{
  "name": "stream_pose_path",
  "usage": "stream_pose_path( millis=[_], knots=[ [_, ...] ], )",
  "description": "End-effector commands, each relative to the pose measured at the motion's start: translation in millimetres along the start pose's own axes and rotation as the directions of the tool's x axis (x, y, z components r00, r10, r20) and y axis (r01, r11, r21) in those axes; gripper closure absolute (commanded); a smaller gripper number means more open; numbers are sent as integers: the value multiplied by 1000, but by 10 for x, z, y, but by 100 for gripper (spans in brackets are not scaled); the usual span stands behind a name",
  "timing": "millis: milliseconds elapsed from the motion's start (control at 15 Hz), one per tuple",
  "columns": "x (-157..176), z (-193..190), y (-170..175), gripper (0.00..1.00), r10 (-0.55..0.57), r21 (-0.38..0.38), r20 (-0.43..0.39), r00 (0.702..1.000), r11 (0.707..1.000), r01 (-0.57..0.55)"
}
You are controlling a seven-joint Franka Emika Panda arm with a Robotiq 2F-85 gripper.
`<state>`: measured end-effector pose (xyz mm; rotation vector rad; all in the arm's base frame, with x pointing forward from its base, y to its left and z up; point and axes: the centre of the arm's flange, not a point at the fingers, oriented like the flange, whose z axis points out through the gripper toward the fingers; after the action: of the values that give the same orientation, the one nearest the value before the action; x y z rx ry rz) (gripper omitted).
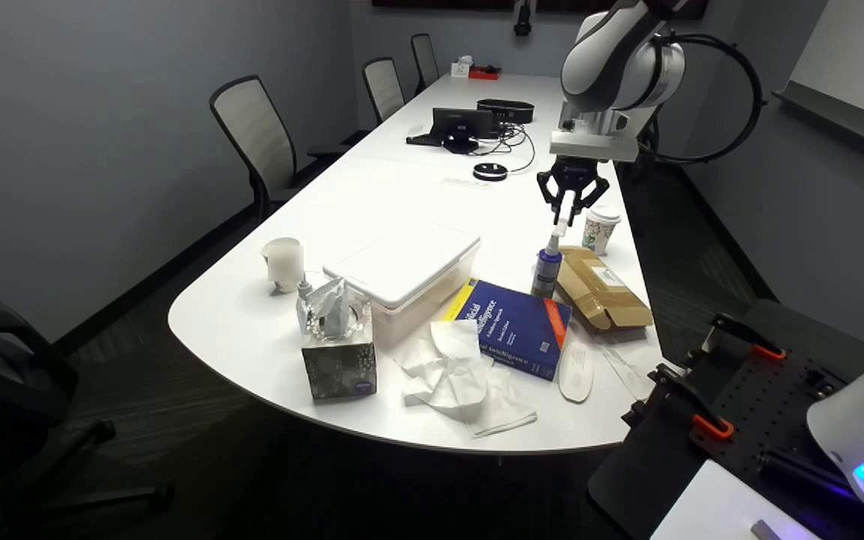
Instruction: Put the clear lid on top of the blue bottle.
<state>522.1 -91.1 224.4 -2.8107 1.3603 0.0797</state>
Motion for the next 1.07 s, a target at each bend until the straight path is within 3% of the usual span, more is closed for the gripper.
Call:
stream_pose_path(
  millis=[0, 1000],
  knots=[
    [30, 36, 26, 94, 4, 22, -7, 1000, 1000, -4],
    [165, 80, -17, 94, -2, 28, -9, 1000, 1000, 2]
  ],
)
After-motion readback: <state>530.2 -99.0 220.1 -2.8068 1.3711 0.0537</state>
